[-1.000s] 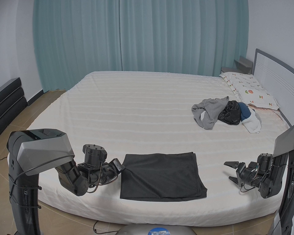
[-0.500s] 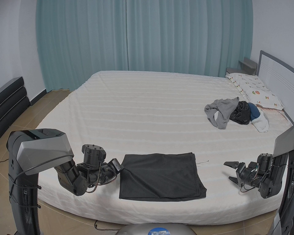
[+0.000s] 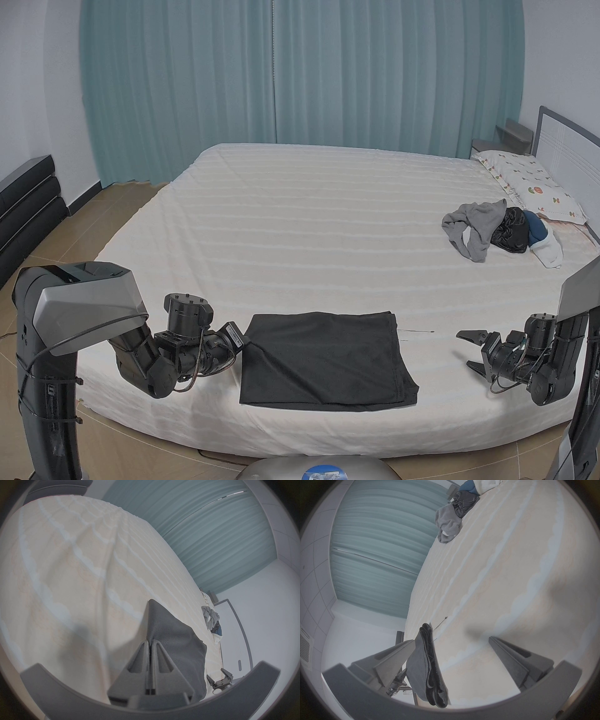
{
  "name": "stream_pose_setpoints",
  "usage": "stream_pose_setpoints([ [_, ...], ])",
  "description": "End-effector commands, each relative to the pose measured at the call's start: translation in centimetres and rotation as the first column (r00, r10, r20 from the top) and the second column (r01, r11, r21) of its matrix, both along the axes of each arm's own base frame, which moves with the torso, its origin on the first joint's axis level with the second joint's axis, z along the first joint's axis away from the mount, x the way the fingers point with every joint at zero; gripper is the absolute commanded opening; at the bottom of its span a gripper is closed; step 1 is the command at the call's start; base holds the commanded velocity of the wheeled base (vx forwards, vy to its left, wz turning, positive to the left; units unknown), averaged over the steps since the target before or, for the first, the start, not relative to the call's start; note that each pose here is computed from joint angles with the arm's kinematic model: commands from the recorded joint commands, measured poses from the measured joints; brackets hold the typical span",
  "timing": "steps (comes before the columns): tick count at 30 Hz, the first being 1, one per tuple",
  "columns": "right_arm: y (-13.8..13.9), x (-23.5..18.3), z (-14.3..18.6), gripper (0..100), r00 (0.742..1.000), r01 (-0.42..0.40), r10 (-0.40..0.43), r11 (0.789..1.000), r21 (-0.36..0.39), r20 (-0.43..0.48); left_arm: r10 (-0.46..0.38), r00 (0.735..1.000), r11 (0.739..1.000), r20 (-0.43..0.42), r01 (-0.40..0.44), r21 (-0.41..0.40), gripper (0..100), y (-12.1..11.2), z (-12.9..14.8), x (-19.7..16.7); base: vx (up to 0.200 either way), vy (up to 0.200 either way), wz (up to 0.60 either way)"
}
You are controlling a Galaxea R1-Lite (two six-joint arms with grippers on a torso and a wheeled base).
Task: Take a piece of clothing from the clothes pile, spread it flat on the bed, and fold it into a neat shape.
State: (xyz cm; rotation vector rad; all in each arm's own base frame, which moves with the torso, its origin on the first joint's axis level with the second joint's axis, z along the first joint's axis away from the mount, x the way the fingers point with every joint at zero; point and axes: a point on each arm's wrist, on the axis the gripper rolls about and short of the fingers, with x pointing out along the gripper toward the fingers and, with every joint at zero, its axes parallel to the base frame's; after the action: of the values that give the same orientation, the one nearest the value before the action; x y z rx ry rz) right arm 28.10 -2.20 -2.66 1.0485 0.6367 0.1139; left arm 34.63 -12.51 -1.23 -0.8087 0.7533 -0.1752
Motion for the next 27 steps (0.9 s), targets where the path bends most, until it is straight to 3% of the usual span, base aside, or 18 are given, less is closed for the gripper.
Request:
stream_pose_setpoints([
  [1,0.02,0.05,0.06,100,1.000,-0.001,0.001,1.000,-0.001,0.009,0.000,1.000,1.000,0.003,0.000,-0.002,0,0.00,0.07,0.02,0.000,0.200,0.00],
  [9,0.02,0.01,0.05,100,1.000,-0.001,0.001,1.000,-0.001,0.007,0.007,1.000,1.000,0.006,-0.007,-0.004,0,0.18,0.14,0.20,0.000,0.200,0.00],
  [27,0.03,-0.02,0.04,100,1.000,0.000,0.000,1.000,-0.002,0.005,0.004,1.000,1.000,0.002,-0.004,-0.009,0,-0.11,-0.02,0.17,0.000,0.000,0.00],
])
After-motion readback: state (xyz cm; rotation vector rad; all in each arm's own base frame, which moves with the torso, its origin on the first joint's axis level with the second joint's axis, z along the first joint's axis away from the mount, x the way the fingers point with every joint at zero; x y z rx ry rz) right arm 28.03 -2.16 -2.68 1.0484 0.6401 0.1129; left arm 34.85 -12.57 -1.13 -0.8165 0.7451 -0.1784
